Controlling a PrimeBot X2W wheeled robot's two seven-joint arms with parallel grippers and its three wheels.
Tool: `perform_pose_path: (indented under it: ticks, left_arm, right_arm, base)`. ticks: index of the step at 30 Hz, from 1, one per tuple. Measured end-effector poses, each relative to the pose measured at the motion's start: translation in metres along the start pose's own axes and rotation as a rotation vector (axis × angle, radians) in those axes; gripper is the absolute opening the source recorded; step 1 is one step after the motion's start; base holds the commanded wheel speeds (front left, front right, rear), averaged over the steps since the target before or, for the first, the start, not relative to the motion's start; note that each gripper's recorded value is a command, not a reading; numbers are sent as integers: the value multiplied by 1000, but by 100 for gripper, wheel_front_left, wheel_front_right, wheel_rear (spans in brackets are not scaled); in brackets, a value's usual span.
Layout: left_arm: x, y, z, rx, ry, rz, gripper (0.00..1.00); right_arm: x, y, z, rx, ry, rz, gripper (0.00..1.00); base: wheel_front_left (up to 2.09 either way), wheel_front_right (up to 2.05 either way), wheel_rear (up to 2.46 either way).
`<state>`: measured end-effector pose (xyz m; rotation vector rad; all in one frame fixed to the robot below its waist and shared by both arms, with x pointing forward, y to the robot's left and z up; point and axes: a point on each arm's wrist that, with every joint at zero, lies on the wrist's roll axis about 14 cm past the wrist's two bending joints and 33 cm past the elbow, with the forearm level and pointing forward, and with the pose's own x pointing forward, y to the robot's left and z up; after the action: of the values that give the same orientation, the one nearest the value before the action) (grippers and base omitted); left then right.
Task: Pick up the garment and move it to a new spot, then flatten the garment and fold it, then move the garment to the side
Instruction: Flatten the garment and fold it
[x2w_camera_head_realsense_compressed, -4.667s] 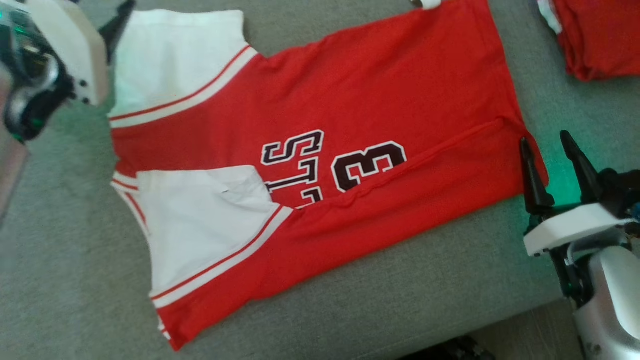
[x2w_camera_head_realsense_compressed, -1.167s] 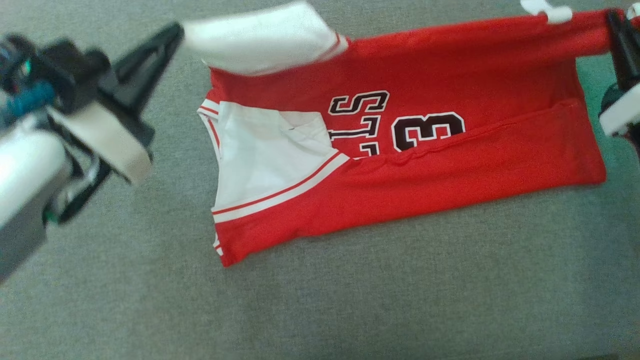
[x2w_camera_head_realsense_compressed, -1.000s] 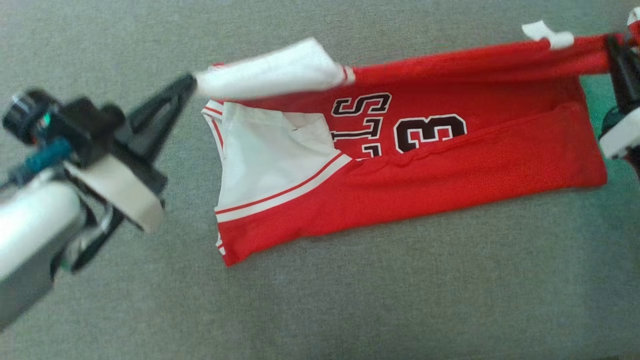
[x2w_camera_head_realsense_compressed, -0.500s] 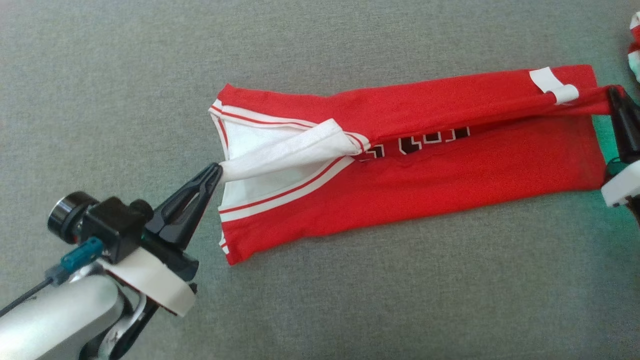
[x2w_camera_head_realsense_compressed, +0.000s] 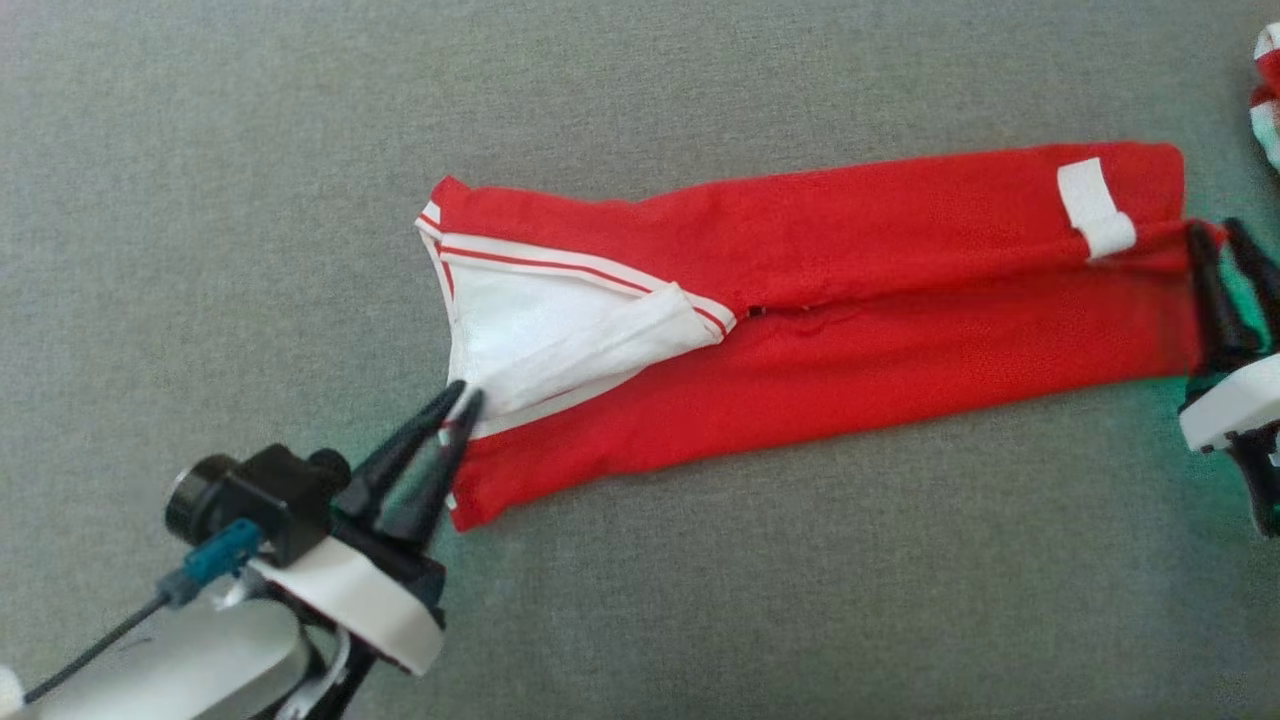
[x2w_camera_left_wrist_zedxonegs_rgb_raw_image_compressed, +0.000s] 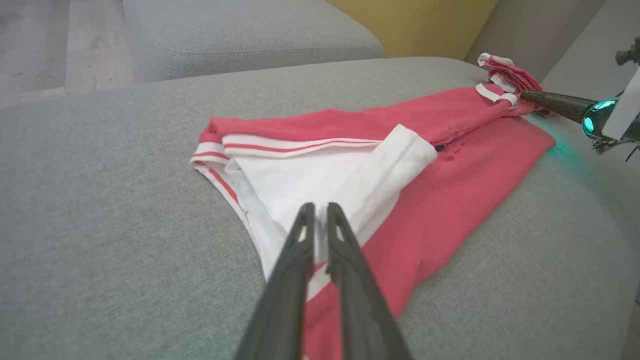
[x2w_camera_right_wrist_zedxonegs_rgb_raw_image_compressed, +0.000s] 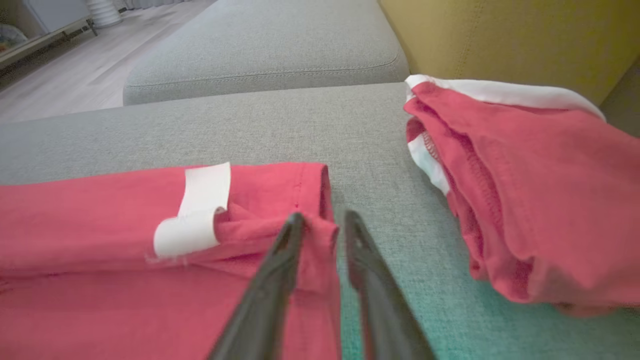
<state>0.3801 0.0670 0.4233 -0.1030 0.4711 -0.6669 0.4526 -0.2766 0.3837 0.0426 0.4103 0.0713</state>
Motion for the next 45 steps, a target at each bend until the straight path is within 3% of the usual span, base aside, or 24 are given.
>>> perform_pose_path:
  ticks: [7,11,18,22,27,34,35,37,38,45]
  left_arm:
    - [12,12,10,-37,-86,129,100]
    - [12,17,28,2,-181,206,100]
    - [-14,24,52,25,-368,406,100]
    - [-34,25,58,27,-438,486,100]
    - [-47,19,47,18,-445,509,100]
    - [-51,27,48,18,-466,537,100]
    - [-51,28,48,18,-466,538,100]
    - [-51,28,47,17,-465,534,100]
    - [-50,28,47,18,-466,533,100]
    - [-47,28,52,31,-483,523,100]
  right_arm:
    - [-10,-2,-2,51,-33,-45,100]
    - [-19,-2,-4,92,-59,-72,100]
    - [-25,15,1,160,-110,-72,100]
    - [-18,8,12,166,-127,-105,100]
    - [-5,-4,-5,163,-7,-164,100]
    - [0,16,-35,186,126,-134,100]
    - [-1,16,-35,191,137,-131,97]
    - [-1,19,-36,203,159,-122,39]
    - [-2,20,-37,210,166,-116,0]
    - [-10,13,-29,229,138,-126,0]
  base:
    - [0,0,0]
    - [0,0,0]
    - [0,0,0]
    - [0,0,0]
    - [0,0,0]
    - [0,0,0]
    - [0,0,0]
    - [0,0,0]
    - [0,0,0]
    - [0,0,0]
